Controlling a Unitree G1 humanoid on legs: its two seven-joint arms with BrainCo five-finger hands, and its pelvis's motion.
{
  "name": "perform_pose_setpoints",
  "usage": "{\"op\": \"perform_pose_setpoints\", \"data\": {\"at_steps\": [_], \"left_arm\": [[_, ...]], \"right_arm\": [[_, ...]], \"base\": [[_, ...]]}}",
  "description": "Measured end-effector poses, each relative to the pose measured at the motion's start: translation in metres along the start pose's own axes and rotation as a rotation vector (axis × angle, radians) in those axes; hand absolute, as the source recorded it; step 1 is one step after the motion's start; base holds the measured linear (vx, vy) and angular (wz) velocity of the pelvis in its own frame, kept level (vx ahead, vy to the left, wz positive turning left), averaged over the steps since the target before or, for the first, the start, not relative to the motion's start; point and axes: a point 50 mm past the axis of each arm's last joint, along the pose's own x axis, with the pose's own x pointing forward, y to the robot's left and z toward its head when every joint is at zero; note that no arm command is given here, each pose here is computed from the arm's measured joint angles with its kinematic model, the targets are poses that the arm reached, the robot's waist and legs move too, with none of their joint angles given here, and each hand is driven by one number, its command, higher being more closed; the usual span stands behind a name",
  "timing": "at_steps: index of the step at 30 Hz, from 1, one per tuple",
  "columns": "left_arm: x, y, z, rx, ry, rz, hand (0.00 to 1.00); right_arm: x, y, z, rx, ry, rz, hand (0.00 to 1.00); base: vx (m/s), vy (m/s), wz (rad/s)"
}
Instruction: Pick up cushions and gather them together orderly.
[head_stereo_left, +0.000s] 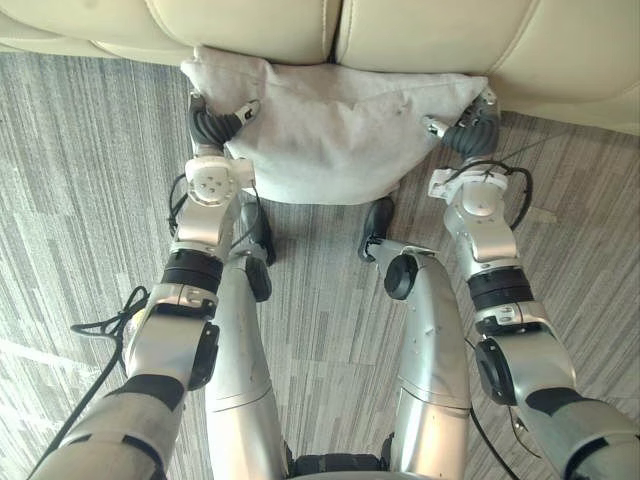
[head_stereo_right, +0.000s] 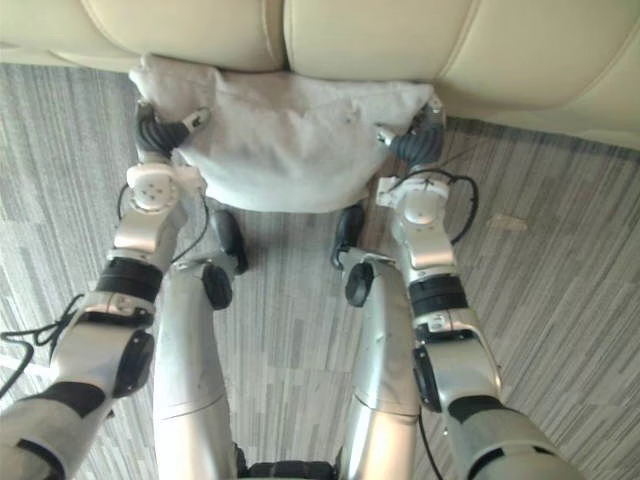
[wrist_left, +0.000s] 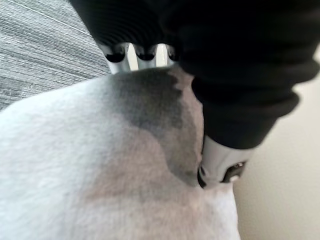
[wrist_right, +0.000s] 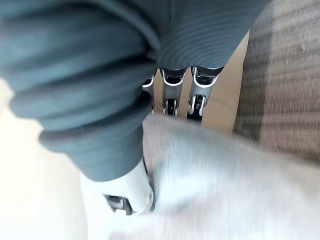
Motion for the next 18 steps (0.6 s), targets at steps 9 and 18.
{"op": "perform_pose_setpoints", "data": {"at_steps": [9,18], "left_arm": [[-0.019,-0.013,0.0,0.006,-0.043,-0.033,1.0],[-0.107,-0.029,-0.054,-0.123,0.06,-0.13,1.0]], "right_arm": [[-0.028,0.004,-0.007,0.105,-0.005,0.014,1.0],[-0.108,-0.011,-0.048,0.176,0.098,-0.031,1.0]], "base": [[-0.01,0.004,-0.02],[0.02,-0.009,-0.05]]}}
